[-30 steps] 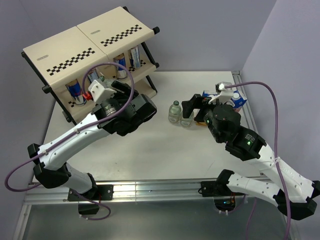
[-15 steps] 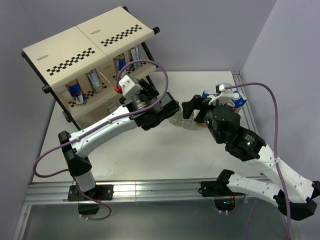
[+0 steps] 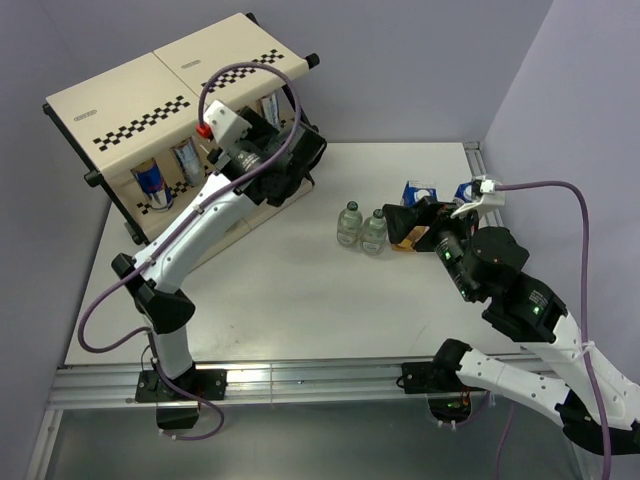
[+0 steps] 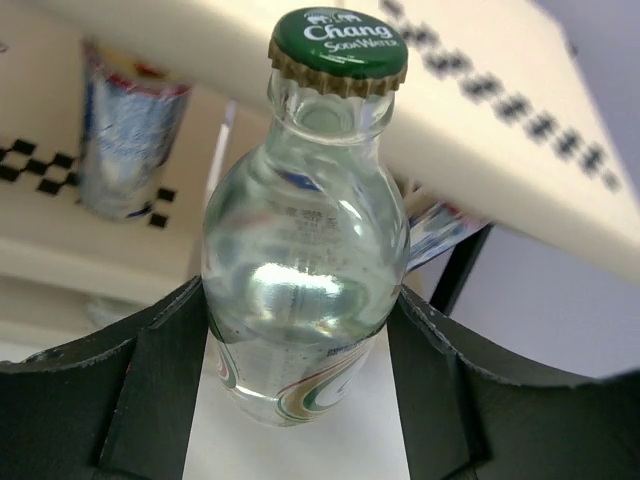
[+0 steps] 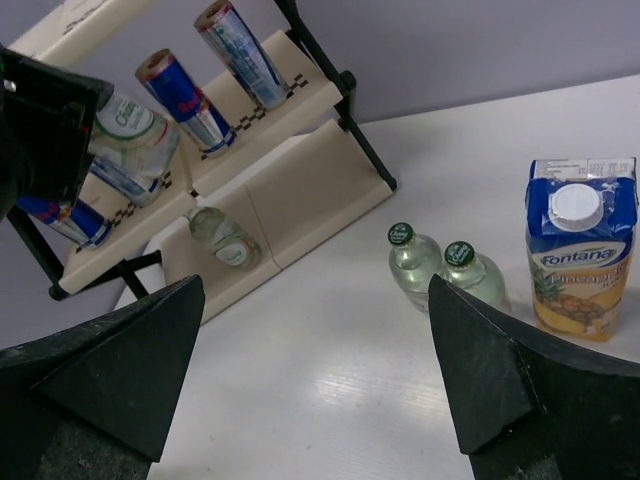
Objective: Place and organize the beverage onto the shelf
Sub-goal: Adjust the drink.
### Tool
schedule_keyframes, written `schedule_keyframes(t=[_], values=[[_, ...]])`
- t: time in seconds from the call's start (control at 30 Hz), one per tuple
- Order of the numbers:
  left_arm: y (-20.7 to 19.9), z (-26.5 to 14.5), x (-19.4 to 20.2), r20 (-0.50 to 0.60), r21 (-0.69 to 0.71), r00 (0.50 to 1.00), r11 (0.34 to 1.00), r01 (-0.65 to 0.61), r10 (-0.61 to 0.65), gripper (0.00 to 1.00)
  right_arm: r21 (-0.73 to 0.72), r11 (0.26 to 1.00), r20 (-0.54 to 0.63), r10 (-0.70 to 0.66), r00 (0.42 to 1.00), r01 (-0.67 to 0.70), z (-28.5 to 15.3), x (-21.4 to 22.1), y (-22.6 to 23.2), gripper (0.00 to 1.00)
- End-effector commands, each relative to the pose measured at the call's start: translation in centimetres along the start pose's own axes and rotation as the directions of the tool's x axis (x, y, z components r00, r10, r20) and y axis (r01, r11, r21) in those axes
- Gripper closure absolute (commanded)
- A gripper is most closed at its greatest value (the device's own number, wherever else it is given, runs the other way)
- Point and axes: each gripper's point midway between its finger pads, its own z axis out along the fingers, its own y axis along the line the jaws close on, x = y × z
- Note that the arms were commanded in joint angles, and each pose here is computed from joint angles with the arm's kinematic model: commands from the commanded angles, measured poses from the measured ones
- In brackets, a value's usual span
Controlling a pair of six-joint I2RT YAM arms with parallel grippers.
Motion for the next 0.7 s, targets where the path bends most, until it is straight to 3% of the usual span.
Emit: schedule_keyframes(t=[0.0,0.1,0.13,0.17,0.2,0.23,0.27,0.33,0.4,0.5,0.67], values=[[-2.2,0.6,-9.4,0.320,-0.022,0.931,0.981,0.194,-0.177,0.99,-0.033,0.999,0.048,0.025,0.999,-0.023,-0.1,-2.1,1.1,0.00],[-3.2,2.2,-11.8,0.307,-0.026,0.904,0.947,0.320,-0.297,0.99,-0.038,0.999,0.041,0.028,0.999,-0.027,0.1,-2.1,1.4,0.00],[-3.4,2.8,-9.8,0.175,-0.009,0.974,0.989,0.146,-0.143,0.99,-0.039,0.999,0.039,0.026,0.999,-0.024,0.1,-2.1,1.5,0.00],[-8.0,3.0,-12.3,0.117,0.169,0.910,0.911,0.376,-0.398,0.99,-0.041,0.999,0.040,0.027,0.999,-0.025,0.1,-2.2,1.6,0.00],[-9.0,3.9,-13.0,0.133,0.327,0.965,0.930,0.170,-0.224,1.00,-0.036,0.999,0.038,0.023,0.999,-0.021,0.1,-2.3,1.5,0.00],[-8.5,3.1,-11.7,0.123,0.471,0.972,0.874,0.121,-0.201,1.00,-0.028,0.999,0.038,0.019,0.999,-0.018,0.1,-2.3,1.3,0.00],[-9.0,0.5,-13.8,0.139,0.546,0.932,0.811,0.210,-0.335,1.00,-0.019,1.000,0.042,0.017,0.999,-0.016,-0.1,-2.5,1.1,0.00],[-9.7,-1.3,-13.3,0.182,0.535,0.953,0.837,0.112,-0.244,1.00,0.005,1.000,0.058,0.017,0.998,-0.018,-0.4,-2.8,0.5,0.00],[-11.2,-2.8,-11.0,0.122,0.561,0.983,0.827,0.043,-0.134,1.00,0.007,1.000,0.071,0.021,0.997,-0.022,-0.4,-3.0,0.4,0.00],[-11.3,-4.9,-10.4,0.137,0.639,0.982,0.769,0.015,-0.133,1.00,0.007,1.000,0.071,0.020,0.997,-0.020,-0.4,-3.0,0.4,0.00],[-11.5,-6.8,-8.5,0.102,0.668,0.994,0.743,-0.033,-0.048,1.00,0.008,1.000,0.055,0.000,0.998,0.000,-0.4,-2.8,0.4,0.00]])
